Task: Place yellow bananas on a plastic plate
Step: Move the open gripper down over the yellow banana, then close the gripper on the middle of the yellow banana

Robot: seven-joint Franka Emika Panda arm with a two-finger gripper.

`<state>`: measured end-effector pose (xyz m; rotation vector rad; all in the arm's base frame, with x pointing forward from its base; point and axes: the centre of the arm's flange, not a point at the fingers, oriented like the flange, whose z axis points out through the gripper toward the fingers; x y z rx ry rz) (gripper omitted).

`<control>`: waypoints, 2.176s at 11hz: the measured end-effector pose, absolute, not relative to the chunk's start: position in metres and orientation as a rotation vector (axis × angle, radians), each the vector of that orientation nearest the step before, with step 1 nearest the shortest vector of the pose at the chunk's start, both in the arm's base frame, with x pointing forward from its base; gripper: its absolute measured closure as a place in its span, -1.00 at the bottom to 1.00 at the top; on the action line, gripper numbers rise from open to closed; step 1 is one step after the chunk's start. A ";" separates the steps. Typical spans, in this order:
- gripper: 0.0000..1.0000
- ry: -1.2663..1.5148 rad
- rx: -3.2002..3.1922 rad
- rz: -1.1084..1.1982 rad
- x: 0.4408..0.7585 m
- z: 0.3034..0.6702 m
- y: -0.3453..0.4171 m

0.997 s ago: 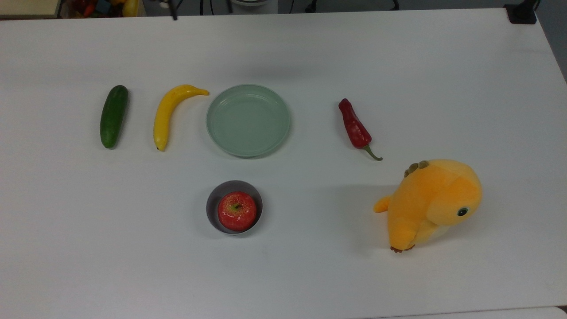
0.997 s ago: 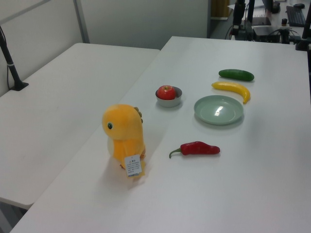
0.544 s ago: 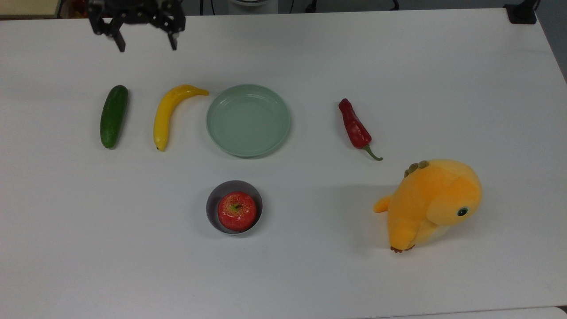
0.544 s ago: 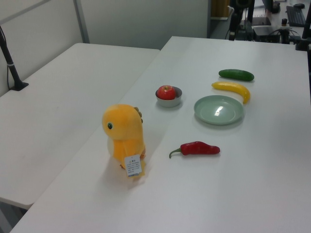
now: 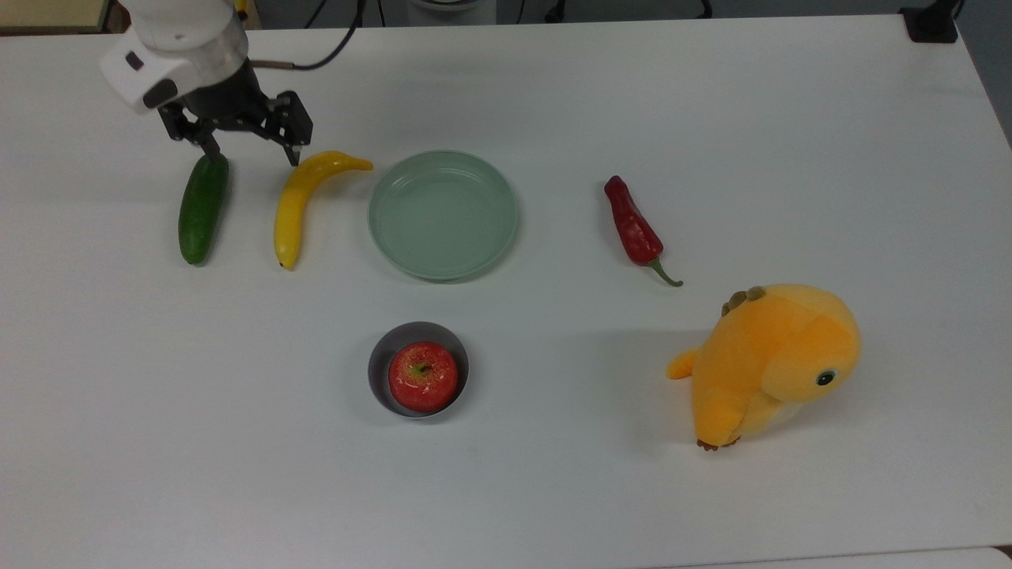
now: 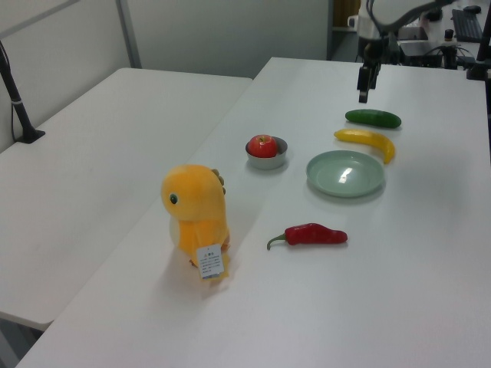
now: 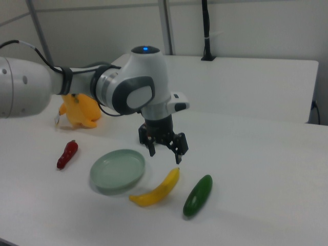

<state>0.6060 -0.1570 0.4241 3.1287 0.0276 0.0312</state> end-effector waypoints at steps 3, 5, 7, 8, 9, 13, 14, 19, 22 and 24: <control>-1.00 0.021 3.122 -0.010 0.606 0.381 -0.159; -1.00 0.021 3.121 -0.046 0.606 0.362 -0.159; -1.00 0.022 3.112 -0.036 0.609 0.349 -0.160; -0.99 0.022 3.110 -0.039 0.610 0.344 -0.160; -0.99 0.023 3.109 -0.046 0.610 0.338 -0.160; -0.72 0.020 3.106 -0.053 0.607 0.321 -0.158; -0.44 0.020 3.106 -0.053 0.606 0.319 -0.158; 0.38 0.020 3.107 -0.056 0.606 0.318 -0.157; 0.38 0.020 3.107 -0.055 0.606 0.319 -0.157; 0.38 0.020 3.106 -0.032 0.608 0.327 -0.157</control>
